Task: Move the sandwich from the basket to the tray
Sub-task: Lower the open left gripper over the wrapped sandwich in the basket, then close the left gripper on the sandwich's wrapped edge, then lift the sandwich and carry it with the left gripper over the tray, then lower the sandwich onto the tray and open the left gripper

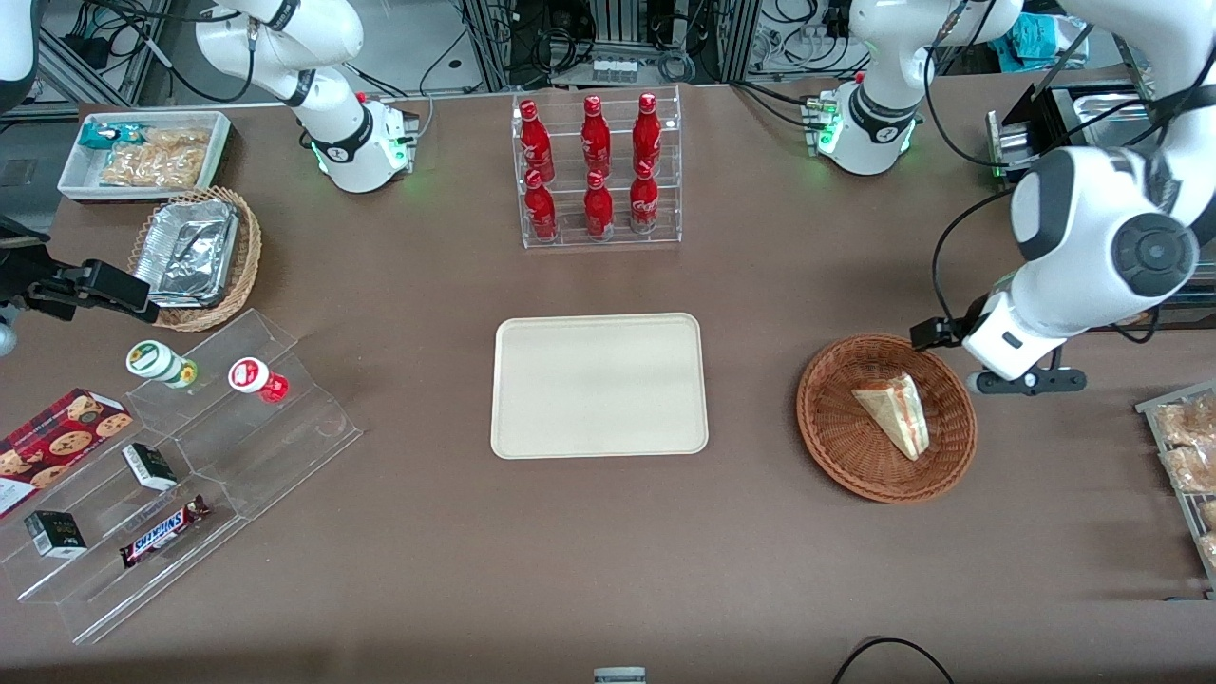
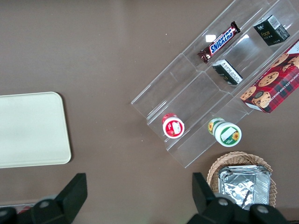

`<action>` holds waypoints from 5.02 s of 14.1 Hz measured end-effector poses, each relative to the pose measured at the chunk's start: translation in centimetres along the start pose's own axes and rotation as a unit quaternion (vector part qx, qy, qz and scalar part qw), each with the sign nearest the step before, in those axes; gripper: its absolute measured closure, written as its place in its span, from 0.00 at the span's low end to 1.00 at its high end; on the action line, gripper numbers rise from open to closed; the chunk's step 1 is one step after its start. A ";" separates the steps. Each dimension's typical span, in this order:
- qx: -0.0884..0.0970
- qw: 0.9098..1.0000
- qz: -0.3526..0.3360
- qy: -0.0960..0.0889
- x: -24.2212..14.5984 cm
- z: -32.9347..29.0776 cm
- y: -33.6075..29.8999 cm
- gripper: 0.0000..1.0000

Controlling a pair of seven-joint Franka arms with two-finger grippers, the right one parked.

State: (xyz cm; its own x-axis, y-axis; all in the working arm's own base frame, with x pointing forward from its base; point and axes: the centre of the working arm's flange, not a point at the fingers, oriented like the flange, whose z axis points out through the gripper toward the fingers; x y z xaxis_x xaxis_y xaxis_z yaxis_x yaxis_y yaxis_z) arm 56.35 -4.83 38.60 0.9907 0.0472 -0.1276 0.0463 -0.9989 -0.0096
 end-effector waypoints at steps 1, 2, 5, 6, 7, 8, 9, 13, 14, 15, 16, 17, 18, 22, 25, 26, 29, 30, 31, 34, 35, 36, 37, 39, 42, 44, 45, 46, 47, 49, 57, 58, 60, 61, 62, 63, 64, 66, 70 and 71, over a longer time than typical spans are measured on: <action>-0.001 1.000 -0.021 0.005 0.3 1.2 0.0 0.00; -0.003 0.999 -0.045 0.010 0.7 2.2 0.1 0.00; -0.013 0.991 -0.126 0.038 1.2 4.9 0.2 0.00; -0.017 0.986 -0.158 0.047 1.1 5.7 0.2 0.00; -0.022 0.979 -0.195 0.054 1.0 6.6 0.2 0.00; -0.026 0.970 -0.235 0.058 0.9 7.4 0.3 0.00; -0.029 0.961 -0.270 0.058 0.8 8.1 0.8 0.00; -0.037 0.939 -0.337 0.058 1.2 10.4 2.7 0.00; -0.037 0.938 -0.341 0.057 1.3 11.0 2.6 0.00; -0.037 0.937 -0.343 0.056 1.4 11.5 2.4 0.00; -0.036 0.937 -0.344 0.054 1.5 12.0 2.3 0.01; -0.034 0.937 -0.344 0.051 1.6 12.5 2.3 0.04; -0.033 0.937 -0.344 0.047 1.6 12.9 2.3 0.14; -0.034 0.936 -0.346 0.050 2.1 12.9 2.2 0.57; -0.030 0.937 -0.344 0.045 2.9 10.3 2.4 0.77; -0.023 0.941 -0.336 0.033 3.1 8.8 2.9 0.82; 0.001 0.973 -0.231 0.005 2.9 4.0 7.2 0.86; 0.004 0.981 -0.192 0.004 2.7 2.9 9.2 0.86; 0.004 0.987 -0.162 0.008 2.3 2.3 11.2 0.86; 0.006 0.995 -0.099 0.012 1.0 2.4 17.9 0.86; 0.007 0.997 -0.082 0.012 0.6 2.8 20.1 0.86; 0.007 0.998 -0.068 0.011 0.3 3.3 22.3 0.86; 0.008 0.998 -0.060 0.010 0.0 4.0 24.6 0.86; 0.008 0.999 -0.051 0.009 -0.7 5.4 29.2 0.86; 0.009 0.999 -0.047 0.008 -2.3 7.5 35.4 0.86; 0.010 0.999 -0.045 0.008 -3.9 9.2 39.3 0.86; 0.006 0.999 -0.046 0.012 -4.8 10.0 41.0 0.86; 0.000 0.999 -0.046 0.018 -5.7 10.9 42.7 0.86; -0.005 0.999 -0.045 0.022 -6.4 11.6 44.0 0.86; -0.013 0.998 -0.051 0.028 -7.3 12.3 45.6 0.86; -0.030 0.997 -0.070 0.023 -7.6 14.1 48.3 0.86; -0.033 0.997 -0.071 0.024 -7.5 14.6 48.7 0.86; -0.034 0.996 -0.073 0.023 -7.6 15.4 49.1 0.79; -0.035 0.996 -0.073 0.024 -7.6 15.4 49.2 0.70; -0.037 0.996 -0.073 0.025 -7.6 15.2 49.3 0.62; -0.040 0.996 -0.072 0.028 -7.5 14.8 49.5 0.51; -0.044 0.996 -0.070 0.032 -7.5 14.0 49.7 0.40; -0.044 0.996 -0.065 0.035 -8.2 11.8 50.1 0.22; 0.016 0.996 -0.071 0.043 -8.3 4.7 46.8 0.00; 0.034 0.995 -0.082 0.040 -7.8 3.2 45.2 0.00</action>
State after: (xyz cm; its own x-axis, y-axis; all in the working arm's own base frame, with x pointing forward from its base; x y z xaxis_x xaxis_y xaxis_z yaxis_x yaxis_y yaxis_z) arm 50.27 -50.38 35.97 0.9775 0.2070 -0.0397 0.2028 -0.9750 -0.0912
